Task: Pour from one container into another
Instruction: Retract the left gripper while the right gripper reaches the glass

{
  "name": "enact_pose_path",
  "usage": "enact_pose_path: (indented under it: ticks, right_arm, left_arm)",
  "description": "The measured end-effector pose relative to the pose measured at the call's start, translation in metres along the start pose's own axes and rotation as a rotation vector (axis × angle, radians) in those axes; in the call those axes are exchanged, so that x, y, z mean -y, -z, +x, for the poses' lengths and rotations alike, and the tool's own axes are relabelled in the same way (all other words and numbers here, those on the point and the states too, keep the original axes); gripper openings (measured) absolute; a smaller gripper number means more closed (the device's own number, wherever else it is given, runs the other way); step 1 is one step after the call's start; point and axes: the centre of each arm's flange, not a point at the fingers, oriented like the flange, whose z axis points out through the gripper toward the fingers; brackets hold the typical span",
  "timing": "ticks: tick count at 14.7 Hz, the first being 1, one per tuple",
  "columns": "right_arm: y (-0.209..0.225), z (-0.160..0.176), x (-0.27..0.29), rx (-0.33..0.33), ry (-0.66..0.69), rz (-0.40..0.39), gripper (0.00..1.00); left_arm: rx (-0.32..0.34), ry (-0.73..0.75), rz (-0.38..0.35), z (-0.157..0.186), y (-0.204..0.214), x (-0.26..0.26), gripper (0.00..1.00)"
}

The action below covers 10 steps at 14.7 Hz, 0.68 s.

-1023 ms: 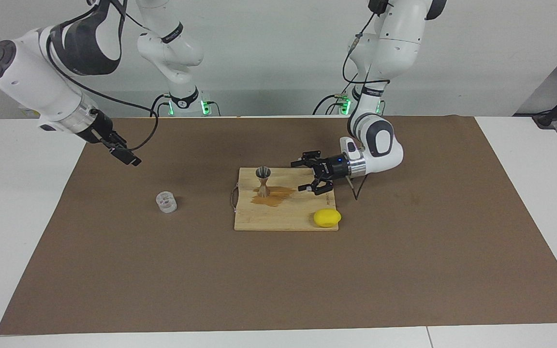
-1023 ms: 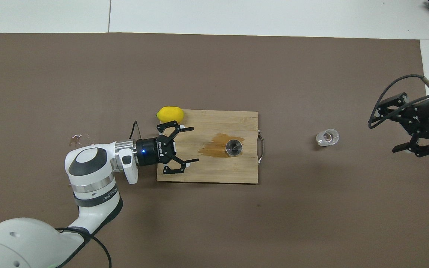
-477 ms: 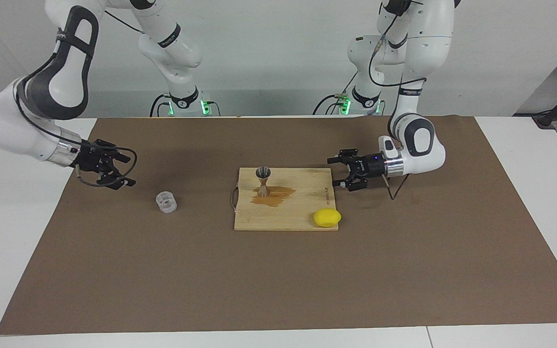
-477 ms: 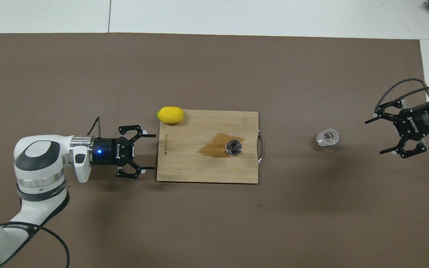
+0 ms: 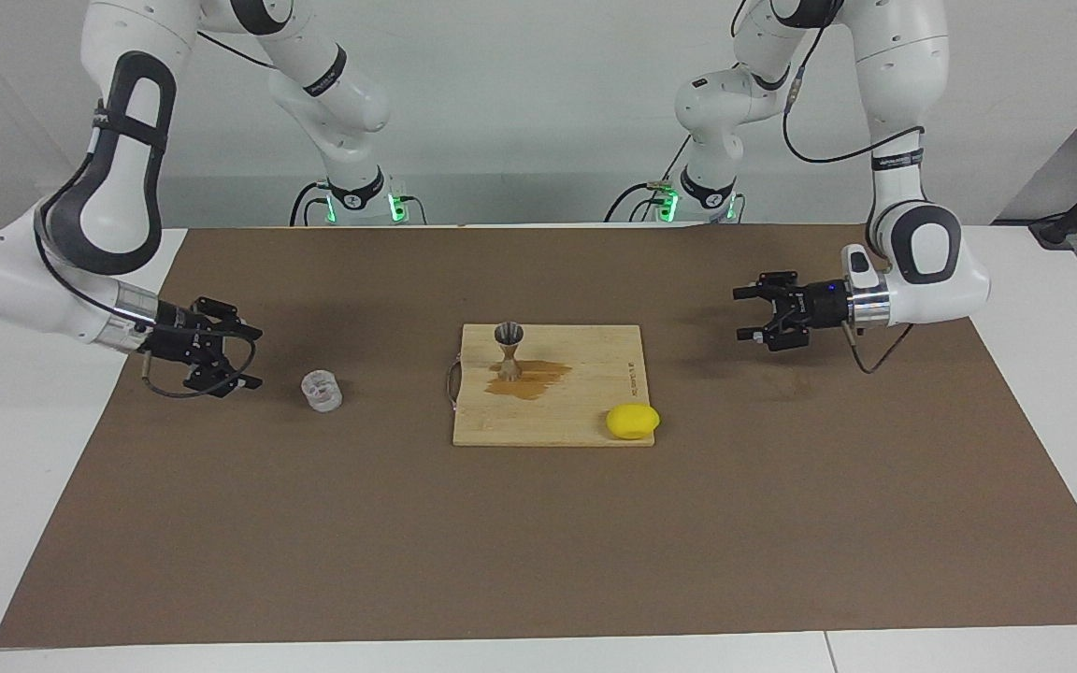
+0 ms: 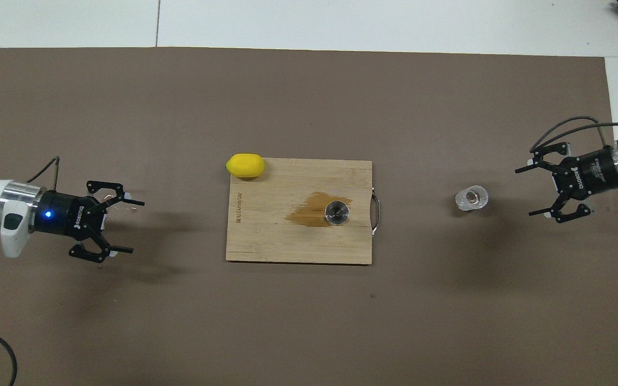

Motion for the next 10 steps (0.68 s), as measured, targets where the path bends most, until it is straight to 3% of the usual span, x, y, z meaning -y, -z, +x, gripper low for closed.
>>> enact_pose_path:
  ticks: [5,10]
  right_arm:
    - [-0.032,0.036,0.004,0.073,-0.060,0.008,1.00]
    - [-0.062,0.054,0.009,0.098,-0.050,0.039,1.00]
  left_arm:
    - [0.179,-0.017,-0.097,0.024,0.055,0.008,1.00]
    - [0.399,-0.014,-0.153,0.094,0.097,0.011,1.00]
